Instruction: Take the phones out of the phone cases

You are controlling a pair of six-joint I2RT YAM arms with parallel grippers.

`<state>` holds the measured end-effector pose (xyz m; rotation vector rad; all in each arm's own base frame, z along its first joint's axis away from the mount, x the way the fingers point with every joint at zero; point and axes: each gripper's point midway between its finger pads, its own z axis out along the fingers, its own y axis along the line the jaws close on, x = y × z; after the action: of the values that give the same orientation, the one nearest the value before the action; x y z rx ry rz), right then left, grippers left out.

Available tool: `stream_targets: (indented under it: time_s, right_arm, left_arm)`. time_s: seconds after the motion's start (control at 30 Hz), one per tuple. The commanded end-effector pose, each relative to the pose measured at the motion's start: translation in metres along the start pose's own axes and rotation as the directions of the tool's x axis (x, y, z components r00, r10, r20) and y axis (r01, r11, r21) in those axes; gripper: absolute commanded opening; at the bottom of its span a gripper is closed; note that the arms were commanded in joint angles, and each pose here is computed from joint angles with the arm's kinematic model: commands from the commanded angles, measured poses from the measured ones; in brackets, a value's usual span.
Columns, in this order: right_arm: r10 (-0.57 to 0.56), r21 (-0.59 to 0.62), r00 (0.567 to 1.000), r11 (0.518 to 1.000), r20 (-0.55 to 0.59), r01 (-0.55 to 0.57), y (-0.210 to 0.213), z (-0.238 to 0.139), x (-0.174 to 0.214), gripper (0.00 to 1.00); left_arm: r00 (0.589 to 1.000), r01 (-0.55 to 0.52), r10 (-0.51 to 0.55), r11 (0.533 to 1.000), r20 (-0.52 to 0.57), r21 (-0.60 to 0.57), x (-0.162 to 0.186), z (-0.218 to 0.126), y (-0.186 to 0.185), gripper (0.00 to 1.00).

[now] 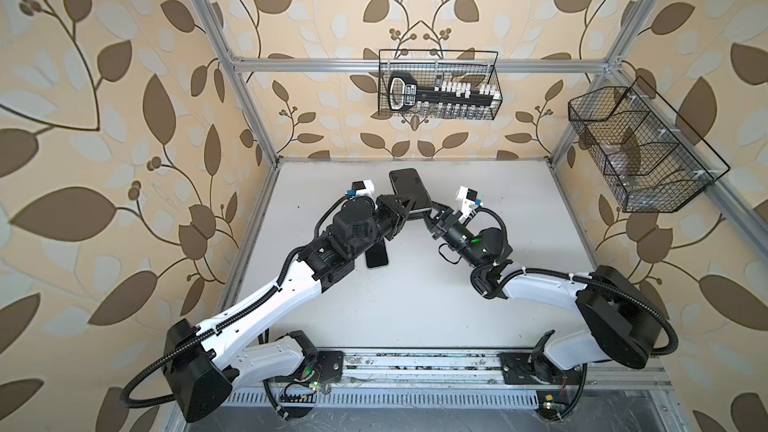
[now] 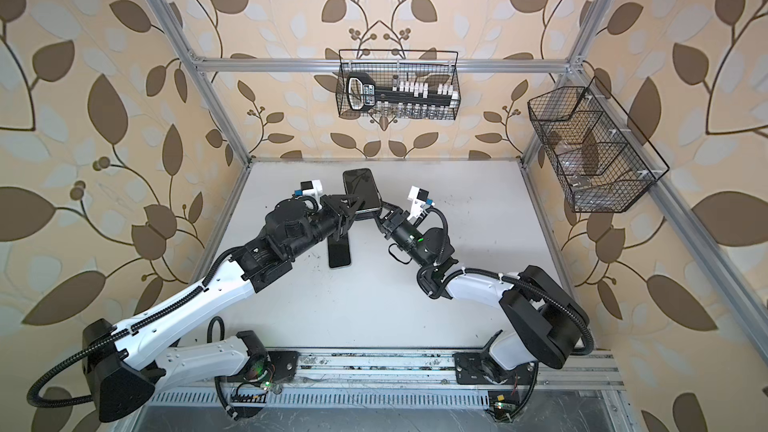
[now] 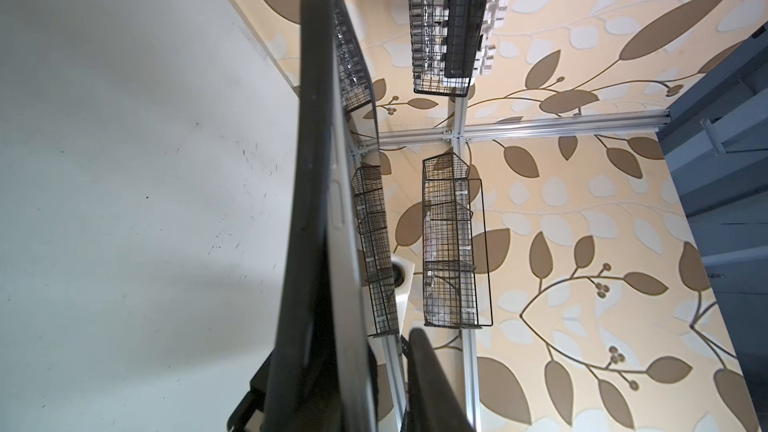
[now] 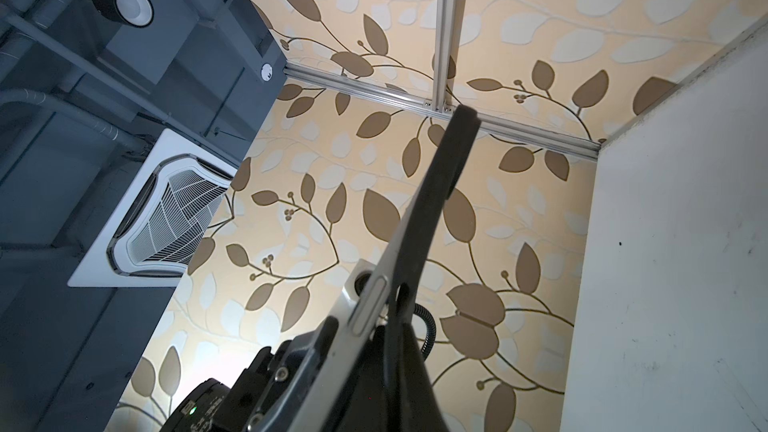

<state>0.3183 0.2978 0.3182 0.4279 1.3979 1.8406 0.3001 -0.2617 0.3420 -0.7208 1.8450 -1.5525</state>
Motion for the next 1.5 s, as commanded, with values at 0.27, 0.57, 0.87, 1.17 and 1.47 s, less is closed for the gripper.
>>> stream_targets:
  time_s: [0.27, 0.57, 0.87, 1.17, 1.47]
  right_arm:
    - [0.011, -0.061, 1.0, 0.998, -0.021, -0.012, 0.011, 0.002, 0.011, 0.0]
    - [-0.078, 0.034, 0.996, 0.996, -0.044, 0.079, -0.014, 0.0, 0.017, 0.0]
    - [-0.209, 0.131, 0.975, 0.967, -0.071, 0.217, -0.039, -0.003, 0.018, 0.0]
    - [-0.255, 0.2, 0.962, 0.942, -0.098, 0.27, -0.063, -0.006, 0.019, 0.0]
    - [-0.215, 0.229, 0.973, 0.946, -0.087, 0.23, -0.086, -0.011, 0.012, 0.0]
  left_arm:
    - [1.0, -0.015, 0.014, 1.0, 0.02, 0.027, -0.01, 0.001, -0.006, 0.0]
    - [0.999, 0.017, -0.014, 0.993, -0.029, 0.114, -0.006, -0.004, -0.042, 0.0]
    - [0.994, 0.082, -0.067, 0.979, -0.082, 0.189, 0.0, -0.02, -0.07, 0.0]
    - [0.991, 0.103, -0.073, 0.951, -0.111, 0.291, 0.001, -0.044, -0.109, 0.0]
    - [0.989, 0.119, -0.083, 0.939, -0.122, 0.324, 0.001, -0.054, -0.119, 0.0]
